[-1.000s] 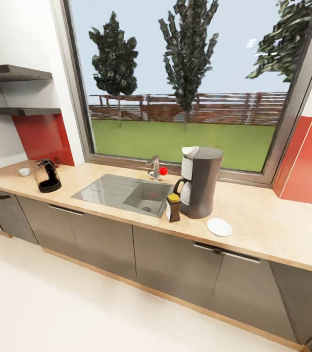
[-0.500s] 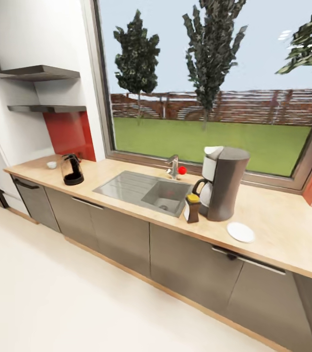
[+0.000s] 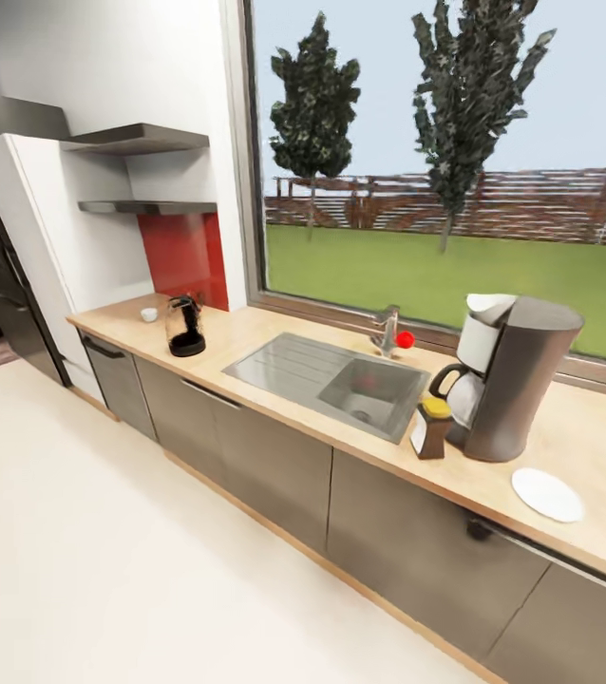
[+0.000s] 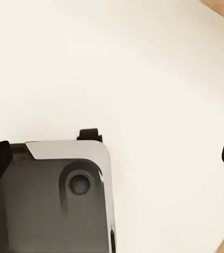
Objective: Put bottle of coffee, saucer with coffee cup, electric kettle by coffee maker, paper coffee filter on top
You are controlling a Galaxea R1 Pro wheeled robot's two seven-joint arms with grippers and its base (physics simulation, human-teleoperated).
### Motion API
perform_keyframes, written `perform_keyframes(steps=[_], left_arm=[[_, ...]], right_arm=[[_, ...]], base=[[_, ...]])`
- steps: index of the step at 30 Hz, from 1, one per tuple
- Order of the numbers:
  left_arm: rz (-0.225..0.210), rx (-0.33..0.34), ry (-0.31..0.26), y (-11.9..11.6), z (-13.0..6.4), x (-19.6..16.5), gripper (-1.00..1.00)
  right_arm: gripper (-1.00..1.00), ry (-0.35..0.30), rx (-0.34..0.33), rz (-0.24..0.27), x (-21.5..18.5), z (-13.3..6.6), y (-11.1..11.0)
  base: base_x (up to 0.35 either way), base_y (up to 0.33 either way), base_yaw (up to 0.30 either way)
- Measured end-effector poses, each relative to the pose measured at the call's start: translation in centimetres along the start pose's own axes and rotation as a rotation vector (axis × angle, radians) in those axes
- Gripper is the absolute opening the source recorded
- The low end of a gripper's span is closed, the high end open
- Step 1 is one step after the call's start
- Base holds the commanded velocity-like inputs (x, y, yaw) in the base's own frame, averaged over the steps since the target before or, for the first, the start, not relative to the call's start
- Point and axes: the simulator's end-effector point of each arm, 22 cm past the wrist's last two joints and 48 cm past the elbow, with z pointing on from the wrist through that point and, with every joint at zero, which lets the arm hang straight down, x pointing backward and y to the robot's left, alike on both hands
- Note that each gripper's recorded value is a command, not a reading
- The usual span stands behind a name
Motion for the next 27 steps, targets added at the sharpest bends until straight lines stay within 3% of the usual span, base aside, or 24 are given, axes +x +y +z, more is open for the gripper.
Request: perform_keyframes(steps=[6,27], left_arm=[[-0.01,-0.001,-0.039,0.1,0.0,-0.8,1.0],[-0.008,0.001,-0.036,-0.1,0.1,-0.5,1.0]], right_arm=[[1.0,0.004,0.0,-0.002,0.2,0.0,0.0],[1.0,0.024,-0.009,-0.004,1.1,0.2,0.6]], base=[[0.298,0.182,0.267],[0.292,0.191,0.267]])
